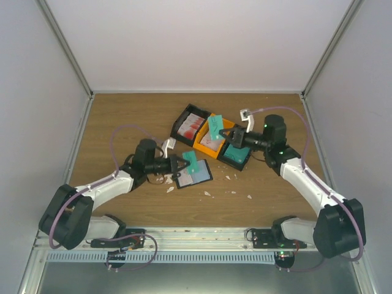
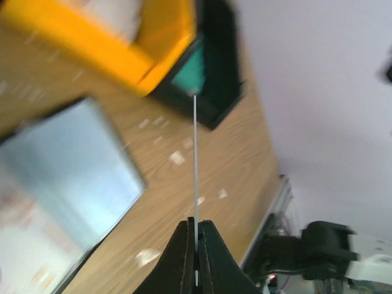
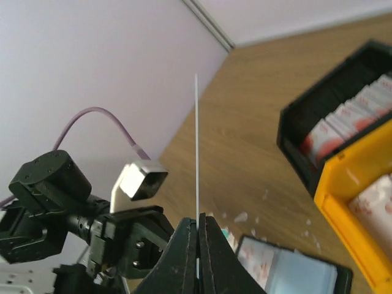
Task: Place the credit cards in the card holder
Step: Pick up the credit card from the storage box, then insert the credit card into the card holder.
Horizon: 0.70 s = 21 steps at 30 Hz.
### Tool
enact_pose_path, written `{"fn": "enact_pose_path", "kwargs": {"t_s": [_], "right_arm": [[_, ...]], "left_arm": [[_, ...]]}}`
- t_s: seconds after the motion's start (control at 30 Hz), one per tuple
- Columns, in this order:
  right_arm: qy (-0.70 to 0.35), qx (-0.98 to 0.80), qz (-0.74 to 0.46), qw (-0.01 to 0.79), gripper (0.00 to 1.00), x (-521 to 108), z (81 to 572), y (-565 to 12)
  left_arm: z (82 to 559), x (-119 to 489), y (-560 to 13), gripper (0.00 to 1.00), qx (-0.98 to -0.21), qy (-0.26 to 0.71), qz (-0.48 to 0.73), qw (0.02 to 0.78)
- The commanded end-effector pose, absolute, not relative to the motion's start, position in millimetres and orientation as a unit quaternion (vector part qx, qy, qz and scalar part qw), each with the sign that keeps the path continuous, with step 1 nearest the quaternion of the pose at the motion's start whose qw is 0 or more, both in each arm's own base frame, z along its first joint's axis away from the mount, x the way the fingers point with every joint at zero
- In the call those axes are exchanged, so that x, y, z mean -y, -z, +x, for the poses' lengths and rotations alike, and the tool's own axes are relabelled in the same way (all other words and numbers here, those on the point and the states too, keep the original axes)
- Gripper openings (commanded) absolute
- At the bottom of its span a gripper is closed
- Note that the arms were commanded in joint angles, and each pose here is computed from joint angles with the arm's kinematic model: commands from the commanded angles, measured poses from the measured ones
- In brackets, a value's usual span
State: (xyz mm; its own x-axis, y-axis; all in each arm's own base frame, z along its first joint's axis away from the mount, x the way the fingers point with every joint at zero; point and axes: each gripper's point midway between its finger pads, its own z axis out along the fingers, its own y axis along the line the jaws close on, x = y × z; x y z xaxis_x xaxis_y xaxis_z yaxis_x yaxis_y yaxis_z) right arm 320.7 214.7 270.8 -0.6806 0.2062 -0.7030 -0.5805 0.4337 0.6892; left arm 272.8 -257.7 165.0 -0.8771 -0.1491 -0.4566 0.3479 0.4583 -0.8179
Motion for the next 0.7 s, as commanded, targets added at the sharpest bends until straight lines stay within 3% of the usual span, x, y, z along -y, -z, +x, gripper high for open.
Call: {"fn": "enact_pose_path", "kwargs": {"t_s": [0.0, 0.27, 0.67], "right_arm": [[-0.422, -0.816, -0.137, 0.371, 0.00, -223.9, 304.9, -221.7], [-0.328, -0.884, -0.170, 0.287, 0.01, -265.4, 280.7, -136.3], [-0.259, -0.930, -0.131, 0.227, 0.01, -257.4, 279.2, -64.2]], "left_arm": [[263.8, 239.9, -105.5, 0.00, -0.858, 0.461, -0.035, 0.224], [257.7, 236.5, -72.5, 0.00, -0.860, 0.455, -0.093, 0.212], [263.6, 242.5, -74.4, 0.00, -0.843, 0.480, -0.112, 0.214]]}}
